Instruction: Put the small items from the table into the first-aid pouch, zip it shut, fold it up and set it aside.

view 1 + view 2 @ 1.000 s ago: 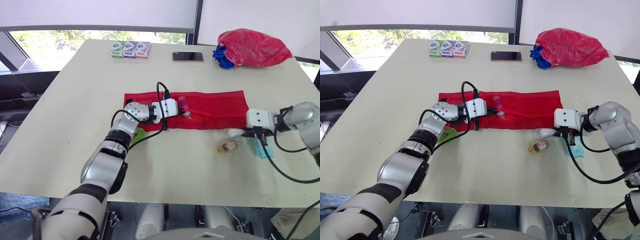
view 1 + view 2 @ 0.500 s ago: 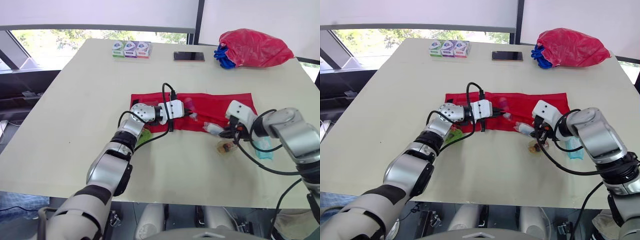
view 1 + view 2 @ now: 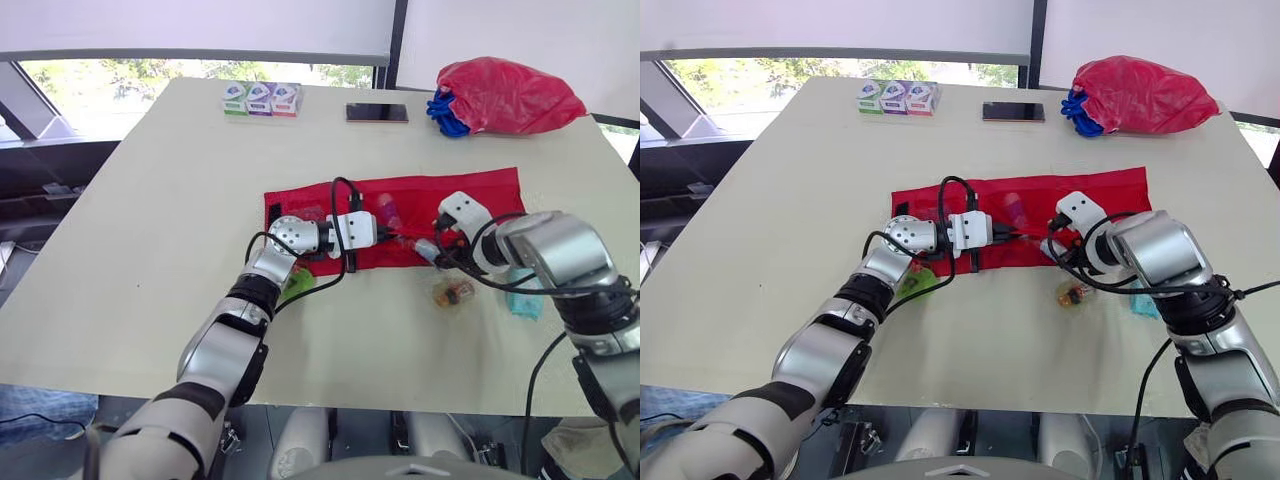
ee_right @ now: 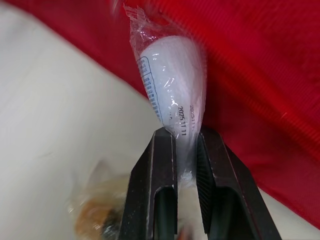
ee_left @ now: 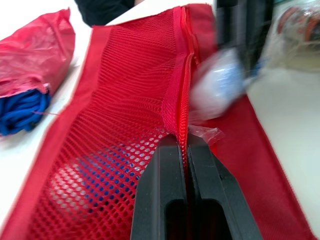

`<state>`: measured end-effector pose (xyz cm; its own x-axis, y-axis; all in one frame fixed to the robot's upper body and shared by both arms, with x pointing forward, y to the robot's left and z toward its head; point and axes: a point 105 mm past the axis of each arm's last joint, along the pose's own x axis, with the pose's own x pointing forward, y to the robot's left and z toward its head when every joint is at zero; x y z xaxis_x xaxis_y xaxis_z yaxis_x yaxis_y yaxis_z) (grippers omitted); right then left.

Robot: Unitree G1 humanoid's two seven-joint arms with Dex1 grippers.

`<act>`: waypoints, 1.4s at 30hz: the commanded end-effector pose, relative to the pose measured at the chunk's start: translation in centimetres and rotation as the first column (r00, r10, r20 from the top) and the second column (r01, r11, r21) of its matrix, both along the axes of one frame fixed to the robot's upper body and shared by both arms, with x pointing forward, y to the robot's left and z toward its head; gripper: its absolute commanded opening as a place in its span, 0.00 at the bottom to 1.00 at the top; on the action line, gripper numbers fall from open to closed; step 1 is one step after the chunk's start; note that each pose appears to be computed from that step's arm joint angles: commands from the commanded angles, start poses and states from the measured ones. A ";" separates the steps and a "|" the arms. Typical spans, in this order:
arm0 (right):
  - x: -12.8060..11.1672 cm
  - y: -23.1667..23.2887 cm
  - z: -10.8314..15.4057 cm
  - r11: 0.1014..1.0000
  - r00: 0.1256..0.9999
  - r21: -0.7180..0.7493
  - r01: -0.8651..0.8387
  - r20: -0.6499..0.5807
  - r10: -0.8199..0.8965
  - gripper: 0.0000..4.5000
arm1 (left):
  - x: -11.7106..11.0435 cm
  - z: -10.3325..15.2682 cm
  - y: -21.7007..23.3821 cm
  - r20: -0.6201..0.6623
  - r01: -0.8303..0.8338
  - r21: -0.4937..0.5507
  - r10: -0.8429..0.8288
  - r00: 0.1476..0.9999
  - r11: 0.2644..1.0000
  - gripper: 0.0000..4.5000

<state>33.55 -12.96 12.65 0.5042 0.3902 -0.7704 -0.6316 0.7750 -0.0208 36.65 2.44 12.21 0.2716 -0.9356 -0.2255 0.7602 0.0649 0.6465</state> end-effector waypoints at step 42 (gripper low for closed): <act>-3.6 -1.1 -0.2 0.968 0.948 0.169 -0.188 0.289 0.133 0.03 | -0.6 1.0 -0.6 -0.193 0.081 -0.085 -0.097 0.976 0.993 0.00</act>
<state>29.45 -14.12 11.84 0.5672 0.6122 -0.5509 -0.7325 0.6808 0.0023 35.93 2.42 11.52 0.1541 -0.9589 -0.2384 0.8954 0.0335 0.4439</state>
